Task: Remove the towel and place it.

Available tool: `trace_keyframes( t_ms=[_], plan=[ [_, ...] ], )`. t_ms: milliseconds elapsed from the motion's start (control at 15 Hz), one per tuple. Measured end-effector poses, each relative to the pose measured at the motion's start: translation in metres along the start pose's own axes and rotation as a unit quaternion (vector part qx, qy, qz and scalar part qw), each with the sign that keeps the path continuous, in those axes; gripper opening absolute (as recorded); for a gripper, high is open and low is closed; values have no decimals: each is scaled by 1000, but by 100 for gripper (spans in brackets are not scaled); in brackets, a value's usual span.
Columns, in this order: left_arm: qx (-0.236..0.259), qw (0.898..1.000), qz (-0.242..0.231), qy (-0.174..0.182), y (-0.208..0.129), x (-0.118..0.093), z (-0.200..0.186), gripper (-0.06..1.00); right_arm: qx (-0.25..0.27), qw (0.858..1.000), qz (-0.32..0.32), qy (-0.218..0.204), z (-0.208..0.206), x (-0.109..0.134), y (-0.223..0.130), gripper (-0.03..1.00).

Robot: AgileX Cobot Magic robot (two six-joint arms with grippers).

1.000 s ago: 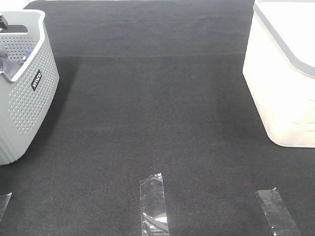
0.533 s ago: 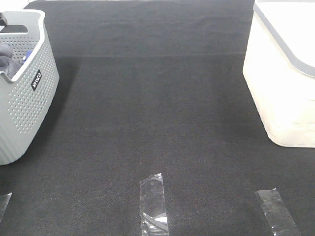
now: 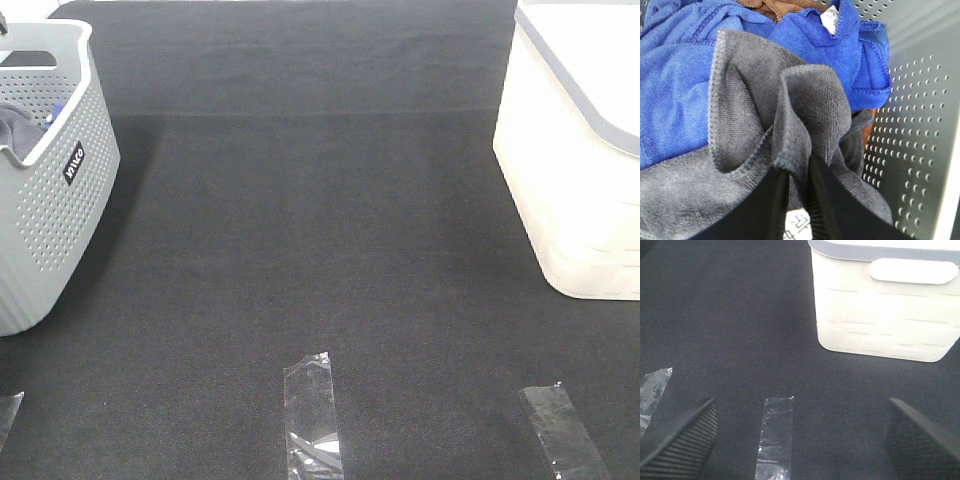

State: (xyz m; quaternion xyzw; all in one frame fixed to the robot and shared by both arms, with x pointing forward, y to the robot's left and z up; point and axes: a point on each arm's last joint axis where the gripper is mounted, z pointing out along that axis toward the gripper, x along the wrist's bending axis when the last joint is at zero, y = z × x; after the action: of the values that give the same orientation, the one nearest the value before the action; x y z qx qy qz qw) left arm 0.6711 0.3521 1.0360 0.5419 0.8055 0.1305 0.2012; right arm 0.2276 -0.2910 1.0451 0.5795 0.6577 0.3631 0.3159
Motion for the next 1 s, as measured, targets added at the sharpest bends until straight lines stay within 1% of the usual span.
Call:
trace_keyframes(
  t_ms=[67, 133, 200, 267, 333, 533, 733, 1000],
  plan=[
    [-1, 1000, 1, 1, 0, 0, 0, 18, 0, 1000, 0, 0, 0, 0, 0, 83],
    [-2, 1000, 2, 2, 0, 0, 0, 28, 0, 1000, 0, 0, 0, 0, 0, 83],
    [-2, 1000, 4, 4, 0, 1, 0, 36, 0, 1000, 0, 0, 0, 0, 0, 83],
    [-5, 1000, 5, 5, 1, 1, 0, 41, 0, 1000, 0, 0, 0, 0, 0, 83],
    [-11, 1000, 6, 5, 2, 1, 0, 43, 0, 1000, 0, 0, 0, 0, 0, 83],
    [-28, 1000, 6, 1, 5, 0, 0, 44, 0, 1000, 0, 0, 0, 0, 0, 83],
    [-33, 999, 5, -1, 6, 0, 1, 44, 0, 1000, 3, 0, 0, 0, 0, 83],
    [-12, 1000, -1, -9, 3, 0, 18, 44, 0, 1000, 5, 0, 0, 0, 0, 83]
  ],
)
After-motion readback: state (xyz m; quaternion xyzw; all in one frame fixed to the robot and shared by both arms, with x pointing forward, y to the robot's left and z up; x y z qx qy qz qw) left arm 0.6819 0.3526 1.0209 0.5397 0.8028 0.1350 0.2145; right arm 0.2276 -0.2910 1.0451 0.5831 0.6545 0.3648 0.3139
